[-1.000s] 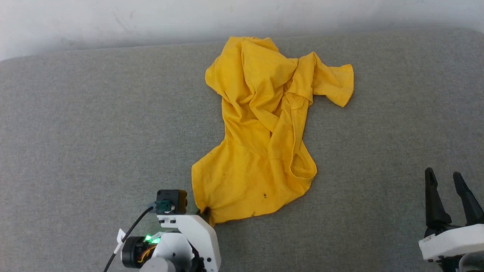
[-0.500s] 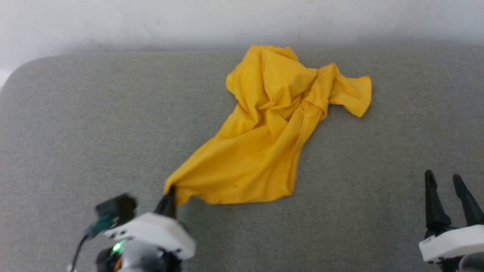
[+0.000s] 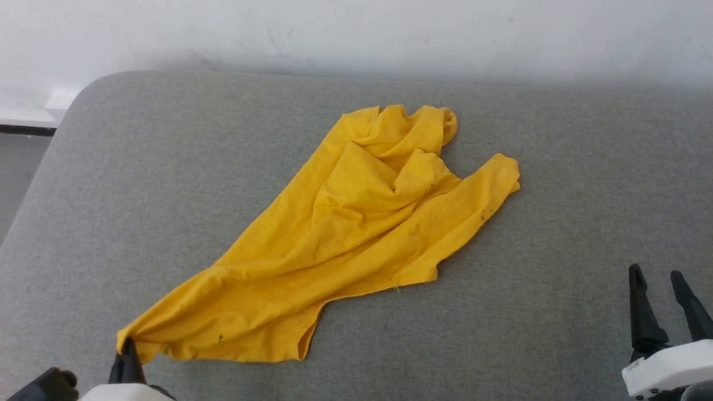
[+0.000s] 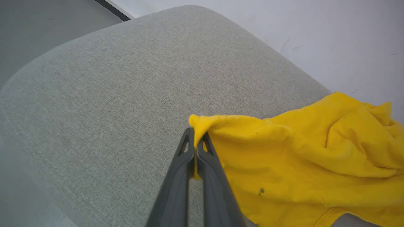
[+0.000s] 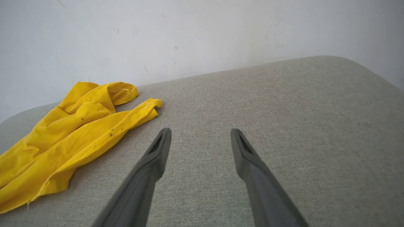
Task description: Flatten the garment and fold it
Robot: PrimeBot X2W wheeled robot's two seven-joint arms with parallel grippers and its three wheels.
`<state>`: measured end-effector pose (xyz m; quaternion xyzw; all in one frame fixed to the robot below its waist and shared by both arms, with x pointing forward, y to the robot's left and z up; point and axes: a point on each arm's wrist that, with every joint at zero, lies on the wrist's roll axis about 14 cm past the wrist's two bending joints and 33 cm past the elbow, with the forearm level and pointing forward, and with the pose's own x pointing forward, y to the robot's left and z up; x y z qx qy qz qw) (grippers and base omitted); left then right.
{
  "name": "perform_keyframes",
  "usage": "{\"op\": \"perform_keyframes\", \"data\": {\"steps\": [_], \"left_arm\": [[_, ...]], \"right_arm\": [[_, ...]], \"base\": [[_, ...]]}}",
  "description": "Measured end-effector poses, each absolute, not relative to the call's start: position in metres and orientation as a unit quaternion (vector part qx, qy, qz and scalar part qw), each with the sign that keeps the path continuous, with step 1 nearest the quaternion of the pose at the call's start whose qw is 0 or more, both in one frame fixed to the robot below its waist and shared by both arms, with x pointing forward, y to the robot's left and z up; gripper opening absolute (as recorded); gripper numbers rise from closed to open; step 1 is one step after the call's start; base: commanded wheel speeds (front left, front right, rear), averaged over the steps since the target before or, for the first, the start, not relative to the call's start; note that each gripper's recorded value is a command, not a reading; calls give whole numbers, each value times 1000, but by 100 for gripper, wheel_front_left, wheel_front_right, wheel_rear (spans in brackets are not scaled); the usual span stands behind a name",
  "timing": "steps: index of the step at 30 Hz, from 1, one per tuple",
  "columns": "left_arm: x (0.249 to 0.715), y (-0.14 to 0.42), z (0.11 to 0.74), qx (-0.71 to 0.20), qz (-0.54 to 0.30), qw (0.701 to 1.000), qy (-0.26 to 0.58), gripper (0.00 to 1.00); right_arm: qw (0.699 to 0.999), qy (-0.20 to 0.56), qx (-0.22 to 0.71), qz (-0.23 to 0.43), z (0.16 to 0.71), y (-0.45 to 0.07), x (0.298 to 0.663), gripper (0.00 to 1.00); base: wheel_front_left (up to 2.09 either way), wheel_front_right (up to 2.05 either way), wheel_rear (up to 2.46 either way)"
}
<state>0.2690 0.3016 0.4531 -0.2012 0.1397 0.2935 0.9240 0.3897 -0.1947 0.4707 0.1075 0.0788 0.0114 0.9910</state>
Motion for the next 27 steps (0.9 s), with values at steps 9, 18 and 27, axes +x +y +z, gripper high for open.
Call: {"op": "perform_keyframes", "data": {"steps": [9,18,27], "left_arm": [[294,276,457,-226,259,931,126,0],[322,257,452,-232,237,935,128,0],[328,250,433,-234,246,929,149,0]], "right_arm": [[986,107,102,80,485,-150,424,100],[975,169,-12,147,511,-120,519,100],[941,280,-82,174,456,-98,565,100]], "base": [[0,0,0],[0,0,0],[0,0,0]]}}
